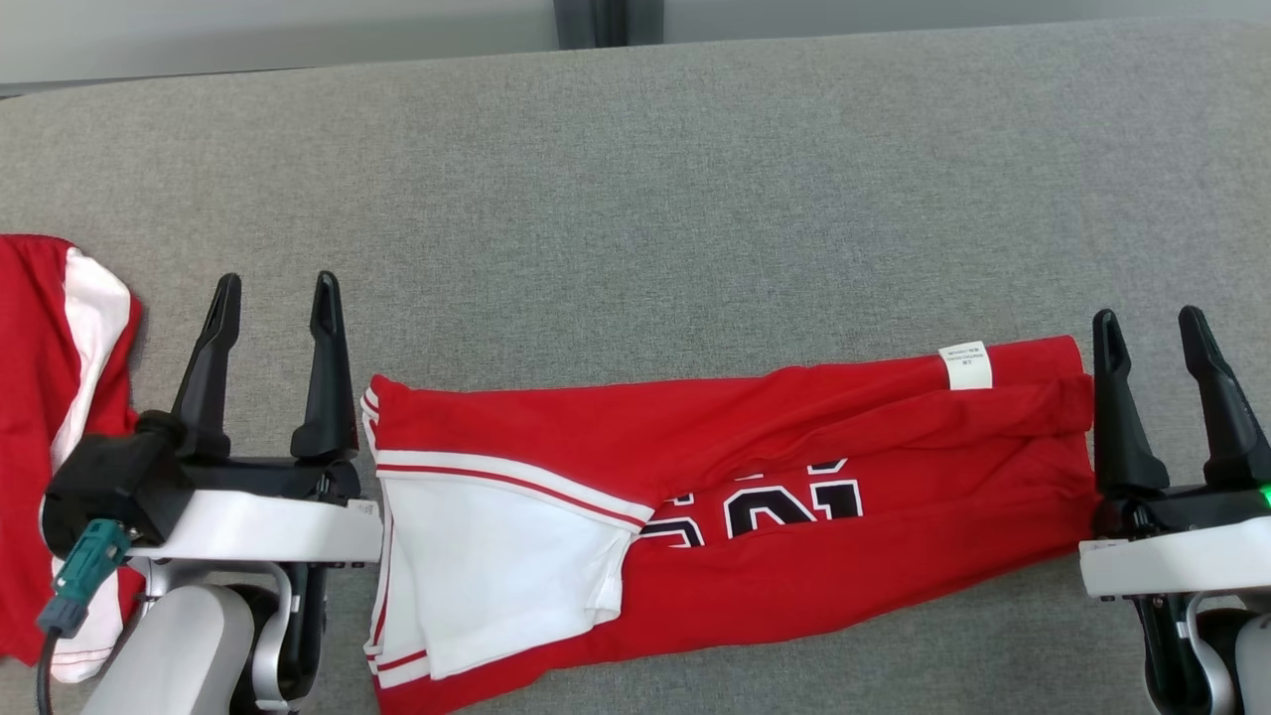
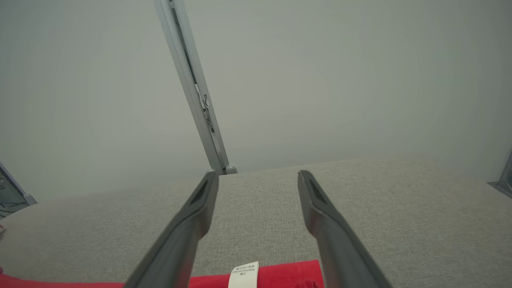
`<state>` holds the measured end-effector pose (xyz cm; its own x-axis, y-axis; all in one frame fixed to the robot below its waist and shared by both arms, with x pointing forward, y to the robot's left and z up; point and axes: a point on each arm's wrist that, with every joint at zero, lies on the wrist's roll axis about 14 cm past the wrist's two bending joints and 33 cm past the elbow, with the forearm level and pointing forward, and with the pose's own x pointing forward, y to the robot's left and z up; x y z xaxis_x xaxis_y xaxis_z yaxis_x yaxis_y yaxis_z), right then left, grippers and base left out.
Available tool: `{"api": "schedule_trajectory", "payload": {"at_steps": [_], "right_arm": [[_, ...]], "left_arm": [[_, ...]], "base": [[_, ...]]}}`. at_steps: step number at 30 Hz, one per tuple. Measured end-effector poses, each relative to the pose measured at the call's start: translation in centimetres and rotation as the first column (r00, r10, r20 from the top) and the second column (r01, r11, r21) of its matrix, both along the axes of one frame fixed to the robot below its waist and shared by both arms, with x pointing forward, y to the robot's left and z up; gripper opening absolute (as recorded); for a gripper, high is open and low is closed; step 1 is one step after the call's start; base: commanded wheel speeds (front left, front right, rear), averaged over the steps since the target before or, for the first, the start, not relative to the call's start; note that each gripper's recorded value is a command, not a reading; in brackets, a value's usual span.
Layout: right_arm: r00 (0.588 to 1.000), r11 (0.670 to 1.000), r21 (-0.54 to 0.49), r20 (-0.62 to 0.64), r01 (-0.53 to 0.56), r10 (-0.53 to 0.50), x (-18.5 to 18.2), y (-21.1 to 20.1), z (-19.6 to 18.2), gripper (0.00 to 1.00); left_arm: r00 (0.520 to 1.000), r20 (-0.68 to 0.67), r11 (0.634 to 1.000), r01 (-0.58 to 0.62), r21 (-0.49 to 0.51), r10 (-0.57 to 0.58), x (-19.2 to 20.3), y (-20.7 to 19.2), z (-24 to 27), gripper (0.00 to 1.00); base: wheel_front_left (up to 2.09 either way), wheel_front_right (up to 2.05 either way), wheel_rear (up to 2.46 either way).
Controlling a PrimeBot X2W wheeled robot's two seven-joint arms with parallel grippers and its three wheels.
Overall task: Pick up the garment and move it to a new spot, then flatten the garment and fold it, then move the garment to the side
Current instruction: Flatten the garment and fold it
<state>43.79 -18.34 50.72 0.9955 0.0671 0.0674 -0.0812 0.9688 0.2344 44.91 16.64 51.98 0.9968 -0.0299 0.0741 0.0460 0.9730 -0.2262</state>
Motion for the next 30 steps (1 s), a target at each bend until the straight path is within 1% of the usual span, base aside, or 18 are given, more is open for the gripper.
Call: {"api": "schedule_trajectory", "payload": {"at_steps": [3, 5, 16, 19, 24, 30], "right_arm": [[1.0, 1.0, -0.011, -0.014, -0.003, 0.002, -0.2, 0.2, -0.6, 1.0], [1.0, 1.0, -0.008, -0.017, -0.004, 0.004, -0.3, 0.3, -0.7, 1.0], [1.0, 1.0, -0.018, -0.023, -0.02, 0.02, -0.3, 0.7, -0.8, 1.0], [0.999, 0.998, -0.053, -0.046, -0.022, 0.02, -0.3, 0.5, -1.3, 1.0], [0.991, 0.994, -0.111, -0.13, -0.006, -0.009, -0.3, -1.0, -3.5, 1.0], [0.967, 0.993, -0.119, -0.253, 0.008, -0.038, -0.8, -2.1, -7.9, 1.0]], "left_arm": [[1.0, -0.015, 0.998, -0.008, 0.063, 0.009, -0.4, 0.6, -0.7, 1.0], [0.999, -0.038, 0.997, -0.005, 0.081, 0.008, -0.9, 0.7, -1.4, 1.0], [0.998, -0.056, 0.996, -0.013, 0.088, 0.017, -1.6, 1.0, -1.5, 1.0], [0.998, -0.057, 0.996, -0.011, 0.088, 0.016, -1.6, 0.9, -1.5, 1.0], [0.997, -0.073, 0.996, -0.001, 0.088, 0.008, -1.8, 0.7, -1.9, 1.0], [0.996, -0.09, 0.996, 0.017, 0.084, -0.009, -1.8, 0.2, -2.5, 1.0]], "base": [[0.0, 0.0, 0.0], [0.0, 0.0, 0.0], [0.0, 0.0, 0.0], [0.0, 0.0, 0.0], [0.0, 0.0, 0.0], [0.0, 0.0, 0.0]]}}
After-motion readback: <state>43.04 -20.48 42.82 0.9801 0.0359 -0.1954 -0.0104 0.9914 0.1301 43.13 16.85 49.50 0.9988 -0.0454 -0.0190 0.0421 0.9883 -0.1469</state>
